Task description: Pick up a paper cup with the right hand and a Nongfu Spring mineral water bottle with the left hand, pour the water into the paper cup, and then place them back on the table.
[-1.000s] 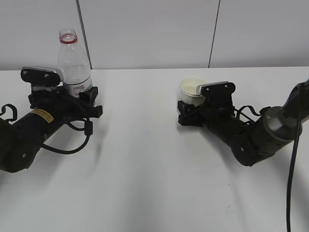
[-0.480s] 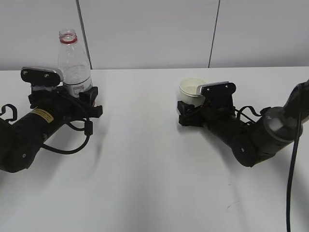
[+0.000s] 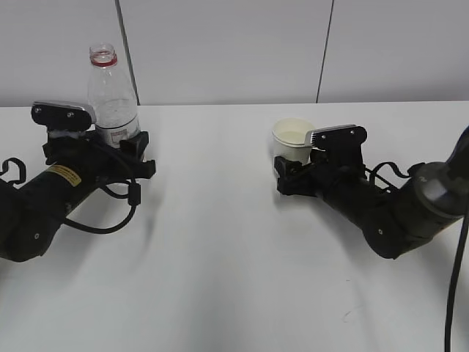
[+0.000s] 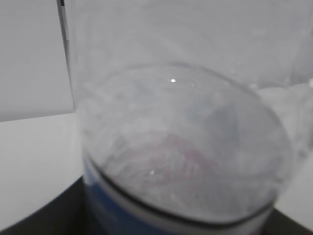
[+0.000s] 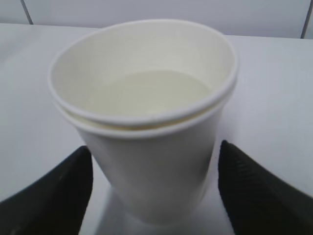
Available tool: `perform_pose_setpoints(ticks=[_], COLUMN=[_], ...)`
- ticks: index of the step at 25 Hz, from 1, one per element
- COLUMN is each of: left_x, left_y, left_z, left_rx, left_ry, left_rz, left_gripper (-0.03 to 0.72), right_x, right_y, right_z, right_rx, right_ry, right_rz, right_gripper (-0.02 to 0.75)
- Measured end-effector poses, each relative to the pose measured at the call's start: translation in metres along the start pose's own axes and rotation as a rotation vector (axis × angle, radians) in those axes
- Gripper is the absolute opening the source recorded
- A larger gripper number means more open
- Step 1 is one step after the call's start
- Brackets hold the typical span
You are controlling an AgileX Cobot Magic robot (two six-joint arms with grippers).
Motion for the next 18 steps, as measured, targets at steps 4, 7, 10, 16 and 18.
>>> perform_pose_setpoints(ticks=[4, 7, 10, 16, 18], left_x=[0.000, 0.000, 0.000, 0.001, 0.001], left_y=[0.001, 0.001, 0.002, 0.006, 0.007], left_z=[0.000, 0.000, 0.000, 0.000, 0.000], left_rx=[-0.006, -0.007, -0.012, -0.040, -0.049], left_ry=[0.001, 0.001, 0.001, 0.005, 0.006], left_rz=[-0.003, -0.004, -0.006, -0.010, -0.007], left_gripper=[0.398, 0.398, 0.398, 0.398, 0.398], right_x=[0.000, -0.001, -0.002, -0.009, -0.014], right_y=[0.000, 0.000, 0.001, 0.003, 0.004], right_z=[-0.008, -0.014, -0.021, -0.042, -0.052], right_rx=[0.003, 0.005, 0.007, 0.008, 0.008], right_ry=[0.012, 0.016, 0.024, 0.032, 0.028], right_rz=[0.001, 0.002, 0.002, 0.002, 0.002], right_gripper=[0.594, 0.594, 0.594, 0.594, 0.594])
Point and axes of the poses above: a point on each arm's last joint axis where the gripper is mounted, z pointing out along that axis toward the gripper, y along the wrist's bending axis when the last joint is at zero, x = y × z, the point moved 5 cm from there along z, pointing out along that axis toward the gripper, and after that the axes turned 9 degrees about z, right-handed, at the moved point
